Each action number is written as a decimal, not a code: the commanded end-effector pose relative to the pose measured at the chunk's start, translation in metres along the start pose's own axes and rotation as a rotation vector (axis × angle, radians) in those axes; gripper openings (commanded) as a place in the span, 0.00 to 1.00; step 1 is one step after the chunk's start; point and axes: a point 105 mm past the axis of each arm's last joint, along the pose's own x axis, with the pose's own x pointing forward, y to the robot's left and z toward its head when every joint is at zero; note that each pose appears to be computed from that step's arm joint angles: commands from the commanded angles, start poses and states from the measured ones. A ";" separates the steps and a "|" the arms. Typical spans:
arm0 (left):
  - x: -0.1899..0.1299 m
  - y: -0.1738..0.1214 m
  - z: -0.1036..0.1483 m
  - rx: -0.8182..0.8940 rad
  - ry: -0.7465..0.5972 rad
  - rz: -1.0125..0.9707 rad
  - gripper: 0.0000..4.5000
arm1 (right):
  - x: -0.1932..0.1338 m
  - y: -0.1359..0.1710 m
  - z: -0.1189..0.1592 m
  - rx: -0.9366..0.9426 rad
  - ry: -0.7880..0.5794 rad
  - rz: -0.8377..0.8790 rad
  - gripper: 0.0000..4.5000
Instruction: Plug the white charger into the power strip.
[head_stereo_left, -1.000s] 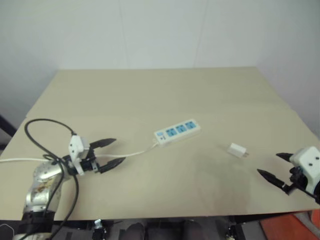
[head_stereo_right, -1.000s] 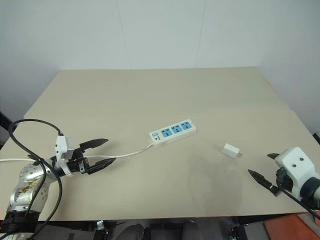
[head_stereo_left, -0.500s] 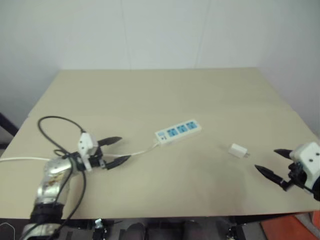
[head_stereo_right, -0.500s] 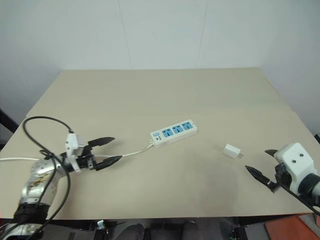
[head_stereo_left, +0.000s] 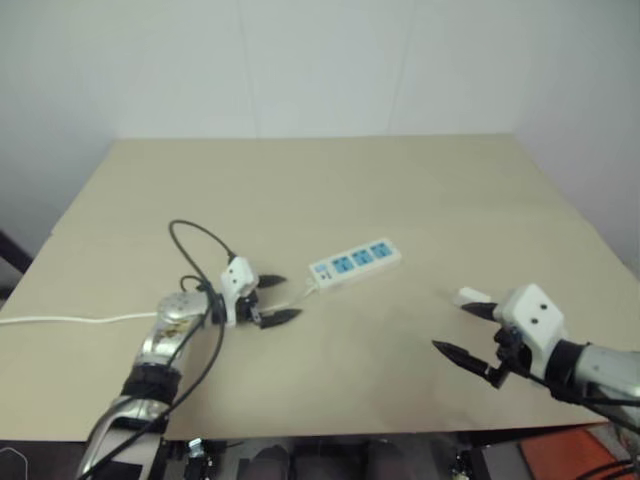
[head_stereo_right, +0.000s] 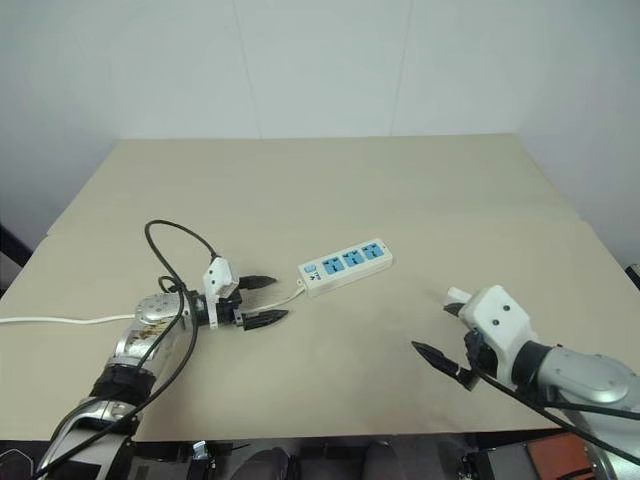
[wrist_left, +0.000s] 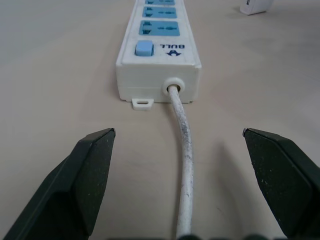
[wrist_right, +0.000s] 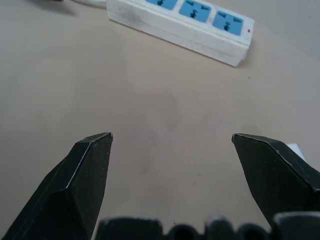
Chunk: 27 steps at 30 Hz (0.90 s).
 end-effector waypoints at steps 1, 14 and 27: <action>0.005 0.005 0.001 0.042 0.064 0.002 0.99 | 0.001 0.003 0.009 -0.022 -0.024 -0.005 1.00; 0.026 -0.002 -0.017 0.027 0.171 -0.008 0.21 | 0.007 0.000 0.007 -0.023 -0.001 -0.015 1.00; -0.036 -0.025 -0.009 -0.034 0.173 0.057 0.00 | 0.009 0.000 -0.002 -0.024 0.024 -0.006 1.00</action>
